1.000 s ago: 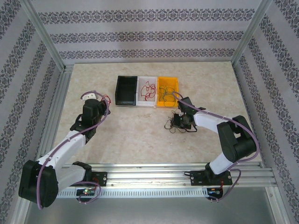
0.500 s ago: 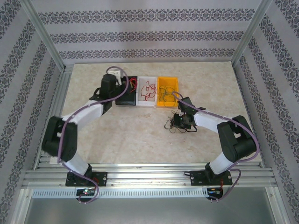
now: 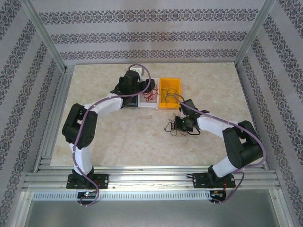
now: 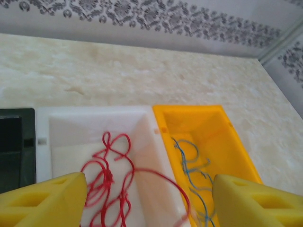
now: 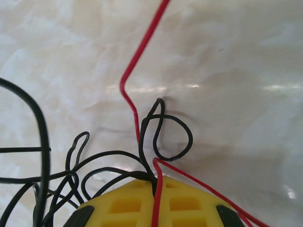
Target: Untangle the cables
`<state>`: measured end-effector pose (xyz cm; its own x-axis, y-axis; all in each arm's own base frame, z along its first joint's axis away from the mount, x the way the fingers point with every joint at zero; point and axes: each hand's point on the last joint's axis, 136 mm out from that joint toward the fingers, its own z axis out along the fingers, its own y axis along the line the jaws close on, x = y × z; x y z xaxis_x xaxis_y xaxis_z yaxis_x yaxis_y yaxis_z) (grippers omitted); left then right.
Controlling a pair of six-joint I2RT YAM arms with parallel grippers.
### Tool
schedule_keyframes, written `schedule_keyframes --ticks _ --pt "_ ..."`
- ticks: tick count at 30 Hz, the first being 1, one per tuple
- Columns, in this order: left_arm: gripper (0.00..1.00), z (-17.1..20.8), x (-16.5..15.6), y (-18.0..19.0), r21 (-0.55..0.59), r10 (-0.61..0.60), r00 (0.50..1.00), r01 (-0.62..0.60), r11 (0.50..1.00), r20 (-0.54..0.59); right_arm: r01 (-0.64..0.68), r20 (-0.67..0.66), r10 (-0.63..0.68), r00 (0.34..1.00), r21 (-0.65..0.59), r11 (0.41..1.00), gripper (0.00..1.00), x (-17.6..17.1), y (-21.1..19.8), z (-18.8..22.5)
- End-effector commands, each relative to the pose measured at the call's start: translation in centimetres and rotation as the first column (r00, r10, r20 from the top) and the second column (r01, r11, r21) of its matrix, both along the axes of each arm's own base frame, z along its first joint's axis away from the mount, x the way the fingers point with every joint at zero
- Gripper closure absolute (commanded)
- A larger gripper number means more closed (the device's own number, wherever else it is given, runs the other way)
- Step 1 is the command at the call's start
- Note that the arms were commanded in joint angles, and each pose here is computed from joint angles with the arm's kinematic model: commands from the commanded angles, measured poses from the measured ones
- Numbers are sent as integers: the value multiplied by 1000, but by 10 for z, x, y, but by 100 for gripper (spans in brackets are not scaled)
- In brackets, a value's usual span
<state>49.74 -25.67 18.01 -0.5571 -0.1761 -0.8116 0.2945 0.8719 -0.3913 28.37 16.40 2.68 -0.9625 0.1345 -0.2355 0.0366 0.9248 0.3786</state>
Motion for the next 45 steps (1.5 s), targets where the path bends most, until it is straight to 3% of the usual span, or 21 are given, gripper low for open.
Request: schedule_keyframes --ticks 1,6,9,12,22,30,33,38,40,45 --pt "31 -3 -47 -9 32 -148 989 149 988 -26 -128 26 127 992 54 990 94 -7 24 7" --pt "31 -47 -110 -2 23 -263 950 270 963 -168 -325 84 316 945 133 936 90 -15 73 23" --pt "30 -68 -141 8 35 -296 926 312 949 -233 -353 95 342 935 159 922 64 -13 85 27" --pt "28 -78 -167 13 31 -339 897 362 931 -285 -330 124 314 941 145 933 52 -6 82 33" --pt "23 -92 -225 -21 -9 -531 754 573 820 -387 -203 204 183 962 84 976 51 14 52 48" --pt "22 -117 -229 -60 -11 -547 710 606 796 -445 -203 140 193 971 61 977 52 17 54 30" --pt "34 -130 -224 -65 28 -518 715 598 801 -470 -213 114 205 972 64 975 54 18 59 23" --pt "69 -149 -220 -60 77 -472 725 581 810 -501 -238 78 232 970 73 969 58 14 68 13" --pt "78 -151 -221 -59 80 -469 725 580 811 -505 -245 71 240 968 70 967 63 11 69 12" --pt "86 -152 -220 -57 91 -459 731 574 814 -504 -233 87 228 970 52 971 81 13 65 15"
